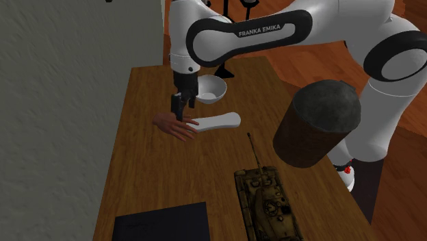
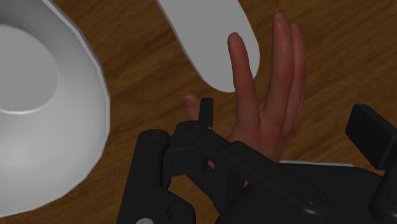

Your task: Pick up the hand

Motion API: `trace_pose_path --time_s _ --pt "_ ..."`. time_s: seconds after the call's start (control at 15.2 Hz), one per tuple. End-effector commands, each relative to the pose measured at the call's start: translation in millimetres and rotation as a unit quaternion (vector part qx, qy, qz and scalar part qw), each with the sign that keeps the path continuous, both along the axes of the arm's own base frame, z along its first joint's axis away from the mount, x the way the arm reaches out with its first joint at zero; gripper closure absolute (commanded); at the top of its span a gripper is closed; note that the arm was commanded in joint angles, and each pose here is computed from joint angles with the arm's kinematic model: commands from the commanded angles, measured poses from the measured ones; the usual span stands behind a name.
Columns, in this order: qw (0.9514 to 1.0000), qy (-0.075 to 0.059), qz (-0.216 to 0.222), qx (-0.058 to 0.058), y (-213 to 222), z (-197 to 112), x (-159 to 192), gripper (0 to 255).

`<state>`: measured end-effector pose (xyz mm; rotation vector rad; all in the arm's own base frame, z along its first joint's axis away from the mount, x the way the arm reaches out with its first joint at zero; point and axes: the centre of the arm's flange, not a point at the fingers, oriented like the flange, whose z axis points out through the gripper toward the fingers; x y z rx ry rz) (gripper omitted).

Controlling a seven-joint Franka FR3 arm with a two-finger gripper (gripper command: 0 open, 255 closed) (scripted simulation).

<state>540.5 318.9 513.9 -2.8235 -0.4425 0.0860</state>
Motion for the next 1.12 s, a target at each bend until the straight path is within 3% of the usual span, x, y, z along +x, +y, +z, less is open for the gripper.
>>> trace_pose_path --time_s 0.0,0.59,0.66,1.06 --pt "1.0000 -0.001 0.005 0.004 9 -5 6 0" --pt "1.0000 -0.001 0.005 0.004 9 -40 6 0" --pt "1.0000 -0.001 0.005 0.004 9 -40 5 255" --pt "1.0000 -0.001 0.005 0.004 10 -40 6 255"
